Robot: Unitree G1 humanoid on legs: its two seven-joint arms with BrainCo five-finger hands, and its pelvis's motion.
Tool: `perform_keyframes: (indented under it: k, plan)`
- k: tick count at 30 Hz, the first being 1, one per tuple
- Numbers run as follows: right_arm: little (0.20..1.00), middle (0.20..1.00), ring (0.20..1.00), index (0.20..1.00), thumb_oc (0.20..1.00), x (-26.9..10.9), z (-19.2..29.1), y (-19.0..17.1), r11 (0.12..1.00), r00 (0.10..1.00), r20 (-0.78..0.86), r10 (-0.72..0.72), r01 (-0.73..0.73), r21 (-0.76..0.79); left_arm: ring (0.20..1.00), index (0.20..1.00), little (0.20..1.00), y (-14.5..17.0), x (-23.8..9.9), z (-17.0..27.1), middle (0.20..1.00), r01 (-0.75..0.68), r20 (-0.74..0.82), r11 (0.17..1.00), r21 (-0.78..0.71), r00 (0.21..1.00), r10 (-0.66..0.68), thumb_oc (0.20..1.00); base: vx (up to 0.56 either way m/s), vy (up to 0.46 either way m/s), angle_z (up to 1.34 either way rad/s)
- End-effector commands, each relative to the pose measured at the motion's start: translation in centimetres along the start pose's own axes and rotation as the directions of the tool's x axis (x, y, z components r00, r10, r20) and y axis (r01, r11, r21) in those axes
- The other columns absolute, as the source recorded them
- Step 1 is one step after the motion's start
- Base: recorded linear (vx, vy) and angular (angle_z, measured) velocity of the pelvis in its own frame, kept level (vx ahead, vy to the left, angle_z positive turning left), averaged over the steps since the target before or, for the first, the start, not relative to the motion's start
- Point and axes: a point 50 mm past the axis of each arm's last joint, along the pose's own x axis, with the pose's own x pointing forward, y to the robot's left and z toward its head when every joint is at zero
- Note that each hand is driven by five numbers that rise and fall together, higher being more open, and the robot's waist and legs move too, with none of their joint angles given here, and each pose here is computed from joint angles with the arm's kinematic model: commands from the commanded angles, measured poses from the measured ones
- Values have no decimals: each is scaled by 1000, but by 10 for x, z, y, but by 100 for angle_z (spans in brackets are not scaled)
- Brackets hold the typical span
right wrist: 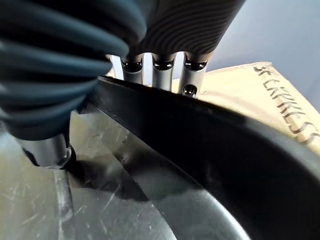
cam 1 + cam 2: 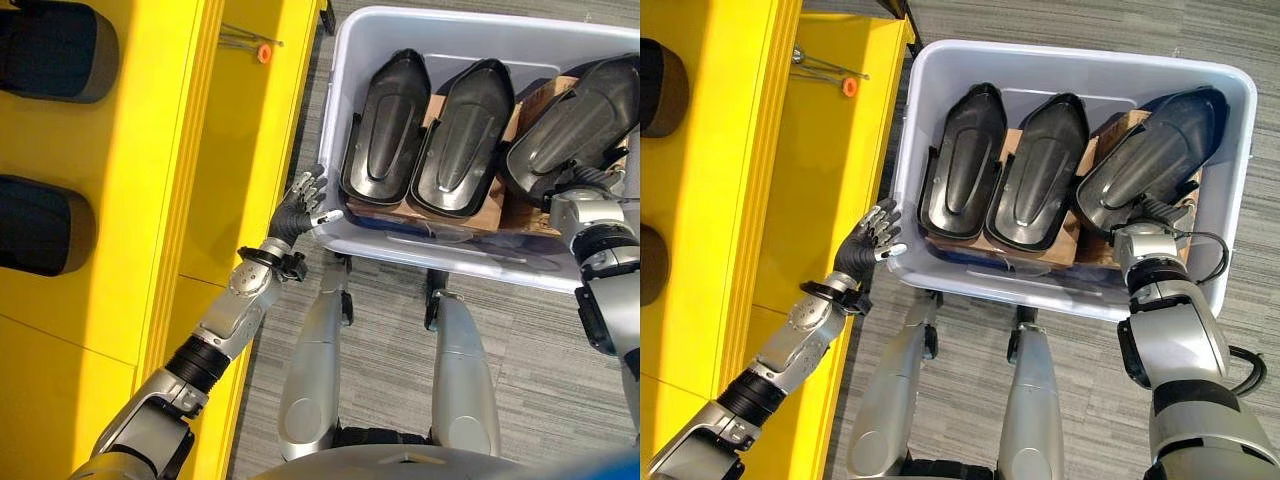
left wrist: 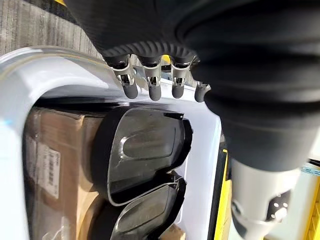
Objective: Move parts from the plastic box to the shelf.
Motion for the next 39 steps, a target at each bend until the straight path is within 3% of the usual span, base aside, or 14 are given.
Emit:
perform_keyframes:
  k: [1,15,17,23,29,39]
  plan:
    - [200,200,200,200,200,-6,-31,19,992,997,-19,81,-82,-98,1000,1000,1000,-12,4,23,1000,47,143,999,-21,989,-43,1000,-84,11,1]
    - [200,200,200,200,200,-20,-8,24,997,963,263,-62,74,-36,1000,1000,1000,-9,2,19,1000,22,165,999,-39,986,-15,1000,-13,-2,-3]
    - [200,200,200,200,200,-27,2,24,992,921,373,-112,127,-16,1000,1000,1000,-9,3,19,1000,20,170,999,-40,985,-13,1000,-16,-18,-6]
    - [200,200,200,200,200,-39,13,27,988,863,481,-154,147,53,1000,1000,1000,-8,2,17,1000,10,173,999,-49,985,-1,1000,-10,-9,-4]
    - [200,200,200,200,200,-63,35,29,973,731,642,-231,156,172,1000,1000,1000,-13,4,18,1000,14,181,999,-50,984,-4,1000,-7,-10,-5]
    - [200,200,200,200,200,-89,60,17,944,574,753,-322,133,302,1000,1000,1000,-14,2,16,1000,1,172,999,-53,985,9,1000,1,-3,-2]
